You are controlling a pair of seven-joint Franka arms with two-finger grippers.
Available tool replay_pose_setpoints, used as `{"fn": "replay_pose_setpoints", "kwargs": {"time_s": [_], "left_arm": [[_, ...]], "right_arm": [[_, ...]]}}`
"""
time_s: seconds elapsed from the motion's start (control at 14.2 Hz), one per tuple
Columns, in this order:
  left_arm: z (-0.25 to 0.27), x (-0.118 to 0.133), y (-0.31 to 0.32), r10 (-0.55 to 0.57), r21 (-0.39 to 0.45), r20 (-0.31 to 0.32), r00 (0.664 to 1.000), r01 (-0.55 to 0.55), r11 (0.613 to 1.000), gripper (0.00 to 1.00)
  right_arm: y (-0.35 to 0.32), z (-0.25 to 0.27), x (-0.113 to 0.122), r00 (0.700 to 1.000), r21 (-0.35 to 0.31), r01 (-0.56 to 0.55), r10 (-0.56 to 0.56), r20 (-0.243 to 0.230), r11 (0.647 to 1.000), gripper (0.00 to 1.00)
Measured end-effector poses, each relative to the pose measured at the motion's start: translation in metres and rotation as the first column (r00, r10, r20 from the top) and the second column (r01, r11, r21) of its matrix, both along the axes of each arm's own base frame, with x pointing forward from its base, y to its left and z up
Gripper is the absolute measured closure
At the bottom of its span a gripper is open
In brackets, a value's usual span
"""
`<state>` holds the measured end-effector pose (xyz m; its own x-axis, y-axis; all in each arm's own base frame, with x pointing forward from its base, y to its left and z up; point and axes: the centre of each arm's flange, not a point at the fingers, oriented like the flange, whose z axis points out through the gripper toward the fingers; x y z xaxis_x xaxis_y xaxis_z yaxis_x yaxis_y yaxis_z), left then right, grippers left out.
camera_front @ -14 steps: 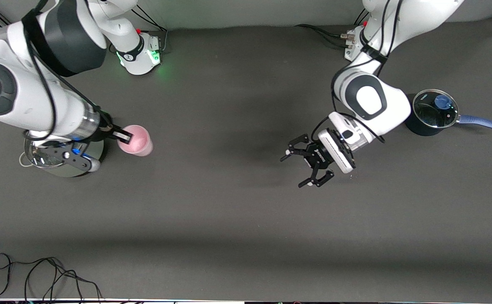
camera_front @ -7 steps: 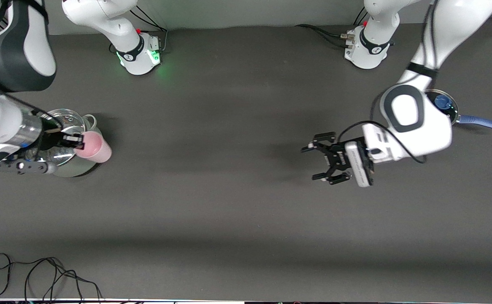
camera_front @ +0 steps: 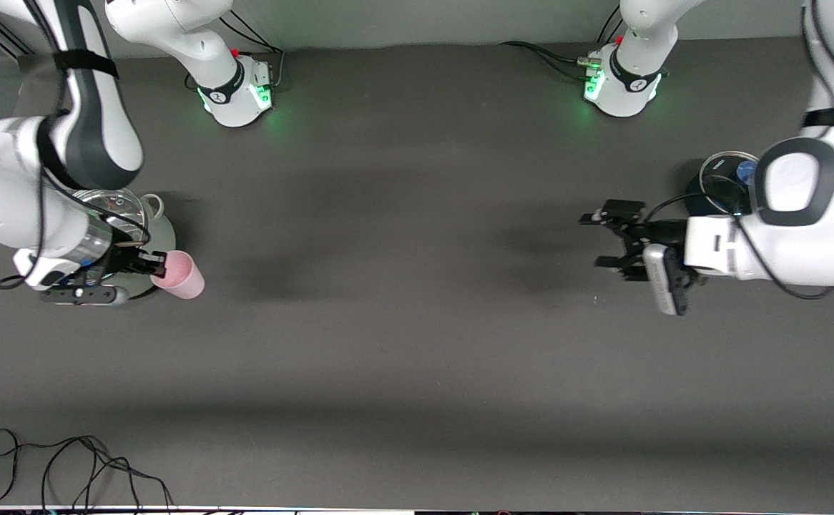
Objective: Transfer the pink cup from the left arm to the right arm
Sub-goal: 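Lower the cup with the right gripper while the left gripper retracts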
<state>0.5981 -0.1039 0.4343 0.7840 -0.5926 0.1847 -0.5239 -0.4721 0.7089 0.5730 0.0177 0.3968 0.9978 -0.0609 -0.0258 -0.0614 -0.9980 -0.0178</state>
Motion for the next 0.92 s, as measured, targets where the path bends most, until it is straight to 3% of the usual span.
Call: {"fn": "replay_pose_setpoints", "kwargs": {"time_s": [0.21,0.42,0.64,0.92], "left_arm": [[0.034,0.0,0.034,-0.026,0.17,-0.048,0.999,0.033,0.985,0.0],[0.07,-0.002,0.06,0.001,0.384,-0.06,0.998,0.022,0.923,0.0],[0.1,-0.011,0.078,0.134,0.572,-0.082,0.988,-0.063,0.818,0.0],[0.12,-0.017,0.095,0.275,0.733,-0.023,0.961,-0.171,0.659,0.0]], "right_arm": [[-0.004,-0.045,-0.016,0.998,-0.007,0.008,-0.008,0.063,1.0,0.95],[-0.005,-0.085,-0.034,0.996,-0.019,0.012,-0.01,0.09,1.0,0.95],[-0.006,-0.108,-0.044,0.995,-0.03,0.011,-0.008,0.104,0.999,0.95],[-0.006,-0.134,-0.051,0.995,-0.049,0.009,-0.004,0.098,0.999,0.95]]}}
